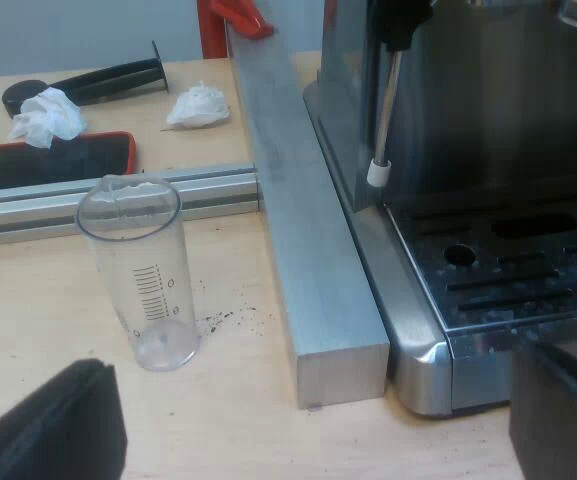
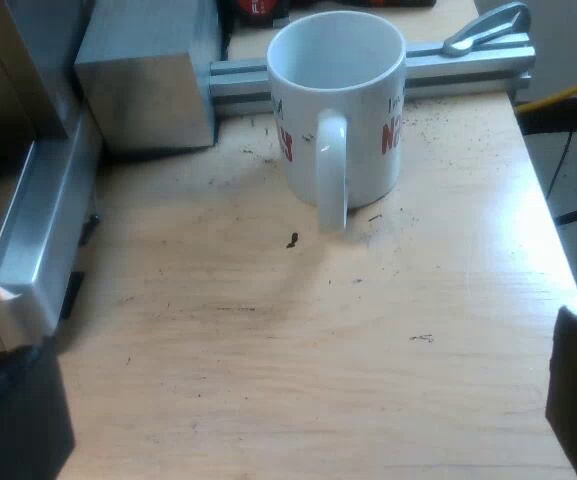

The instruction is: Place mug into machine

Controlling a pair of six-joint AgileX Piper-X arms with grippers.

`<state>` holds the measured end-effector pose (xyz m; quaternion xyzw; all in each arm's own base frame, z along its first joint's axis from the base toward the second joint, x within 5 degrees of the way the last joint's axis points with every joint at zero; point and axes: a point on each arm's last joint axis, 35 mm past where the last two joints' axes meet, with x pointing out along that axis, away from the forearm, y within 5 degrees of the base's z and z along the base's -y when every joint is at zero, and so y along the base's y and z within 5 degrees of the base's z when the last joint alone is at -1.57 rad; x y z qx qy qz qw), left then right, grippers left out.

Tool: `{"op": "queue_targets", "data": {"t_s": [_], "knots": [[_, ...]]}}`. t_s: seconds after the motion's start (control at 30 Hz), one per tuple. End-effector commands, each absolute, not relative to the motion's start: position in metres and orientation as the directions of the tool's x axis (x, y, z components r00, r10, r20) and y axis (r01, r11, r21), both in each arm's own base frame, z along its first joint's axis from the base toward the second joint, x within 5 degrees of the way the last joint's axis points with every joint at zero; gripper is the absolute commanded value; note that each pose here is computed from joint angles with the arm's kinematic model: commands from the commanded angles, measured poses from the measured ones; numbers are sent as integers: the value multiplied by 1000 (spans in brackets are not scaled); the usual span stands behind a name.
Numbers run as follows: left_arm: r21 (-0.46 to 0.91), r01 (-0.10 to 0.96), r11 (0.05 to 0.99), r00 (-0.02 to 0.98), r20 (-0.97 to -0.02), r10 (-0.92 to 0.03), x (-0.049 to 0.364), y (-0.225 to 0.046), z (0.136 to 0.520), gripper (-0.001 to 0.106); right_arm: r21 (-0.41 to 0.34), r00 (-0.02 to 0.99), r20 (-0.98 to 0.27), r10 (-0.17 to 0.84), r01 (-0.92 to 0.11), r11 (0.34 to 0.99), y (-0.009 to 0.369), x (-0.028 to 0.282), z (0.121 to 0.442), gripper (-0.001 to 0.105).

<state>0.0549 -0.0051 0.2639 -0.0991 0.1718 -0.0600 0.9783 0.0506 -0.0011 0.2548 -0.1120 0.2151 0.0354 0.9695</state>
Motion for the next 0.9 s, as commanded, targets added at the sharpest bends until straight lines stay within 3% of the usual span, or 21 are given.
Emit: {"op": "queue_targets", "data": {"t_s": [0.03, 0.23, 0.5, 0.77, 0.9], "knots": [[-243, 92, 966, 936, -309, -167, 57, -6, 267, 80, -146, 909, -415, 26, -94, 985, -1, 52, 257, 105], [-310, 178, 934, 918, -289, -271, 50, -9, 279, 80, -157, 907, -421, 28, -103, 982, 0, 45, 267, 105], [-291, 295, 910, 914, -192, -358, 26, -12, 324, 89, -124, 839, -542, 41, -128, 984, 0, 49, 294, 105], [-346, 518, 782, 747, -261, -611, 39, -25, 330, 89, -87, 712, -688, 140, -273, 958, 6, 66, 297, 105], [-344, 584, 735, 678, -291, -675, 45, -30, 328, 89, -83, 683, -713, 161, -310, 947, 10, 78, 292, 105]]}}
